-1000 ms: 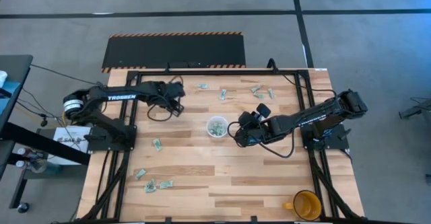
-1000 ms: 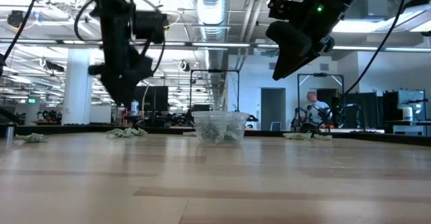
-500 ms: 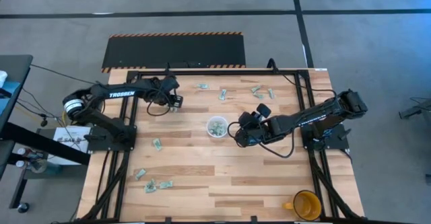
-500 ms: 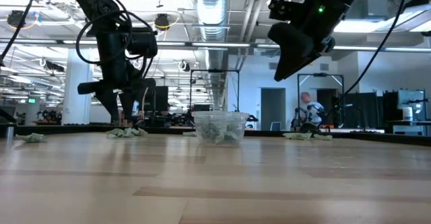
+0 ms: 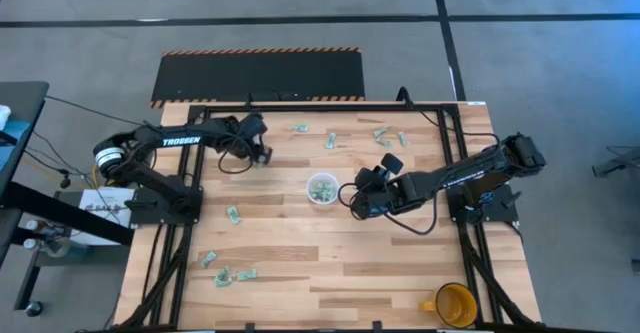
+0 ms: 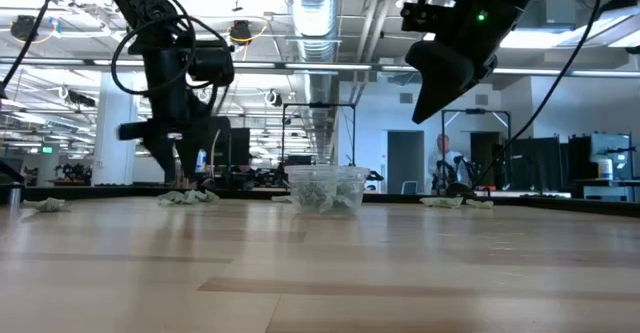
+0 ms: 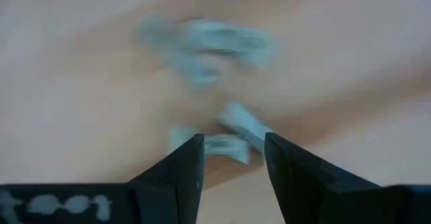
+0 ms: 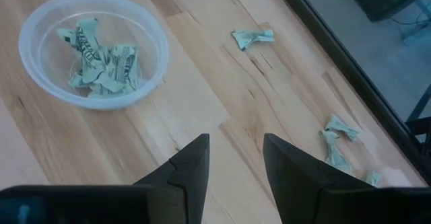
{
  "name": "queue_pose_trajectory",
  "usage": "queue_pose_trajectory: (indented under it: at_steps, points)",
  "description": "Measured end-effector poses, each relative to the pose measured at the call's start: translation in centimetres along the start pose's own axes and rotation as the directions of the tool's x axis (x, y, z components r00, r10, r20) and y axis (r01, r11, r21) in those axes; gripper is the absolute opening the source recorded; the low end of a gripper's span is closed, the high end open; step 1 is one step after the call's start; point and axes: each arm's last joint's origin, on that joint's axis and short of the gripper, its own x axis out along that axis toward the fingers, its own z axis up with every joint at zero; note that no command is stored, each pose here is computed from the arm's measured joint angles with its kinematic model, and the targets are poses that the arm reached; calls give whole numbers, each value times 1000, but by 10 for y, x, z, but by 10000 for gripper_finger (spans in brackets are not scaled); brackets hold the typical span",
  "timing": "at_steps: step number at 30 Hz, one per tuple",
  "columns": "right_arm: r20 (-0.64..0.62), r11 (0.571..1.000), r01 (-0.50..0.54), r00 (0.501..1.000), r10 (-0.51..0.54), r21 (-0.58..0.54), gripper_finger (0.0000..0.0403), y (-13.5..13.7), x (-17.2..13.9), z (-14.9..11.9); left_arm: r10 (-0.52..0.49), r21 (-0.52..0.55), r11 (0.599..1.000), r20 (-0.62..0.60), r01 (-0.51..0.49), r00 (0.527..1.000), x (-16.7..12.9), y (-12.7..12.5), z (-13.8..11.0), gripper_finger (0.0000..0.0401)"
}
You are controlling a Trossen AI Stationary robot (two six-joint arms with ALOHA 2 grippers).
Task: Pick and place Stevia / Truvia into bins
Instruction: Put the green stevia packet into the transparent container
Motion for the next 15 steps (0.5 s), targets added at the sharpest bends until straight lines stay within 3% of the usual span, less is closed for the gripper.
queue_pose_trajectory:
  at_steps: [2,3,15]
  points:
    - [-1,1000,-1,1000,1,0,133,0,0,0,30,-209,977,15,-26,999,2,2,-1,146]
    - [-1,1000,-2,1000,2,0,132,0,0,0,32,-252,967,16,-27,999,3,3,-2,146]
    - [-44,999,0,999,-2,-33,134,-2,0,-4,-15,-351,936,-5,13,1000,7,-3,-12,146]
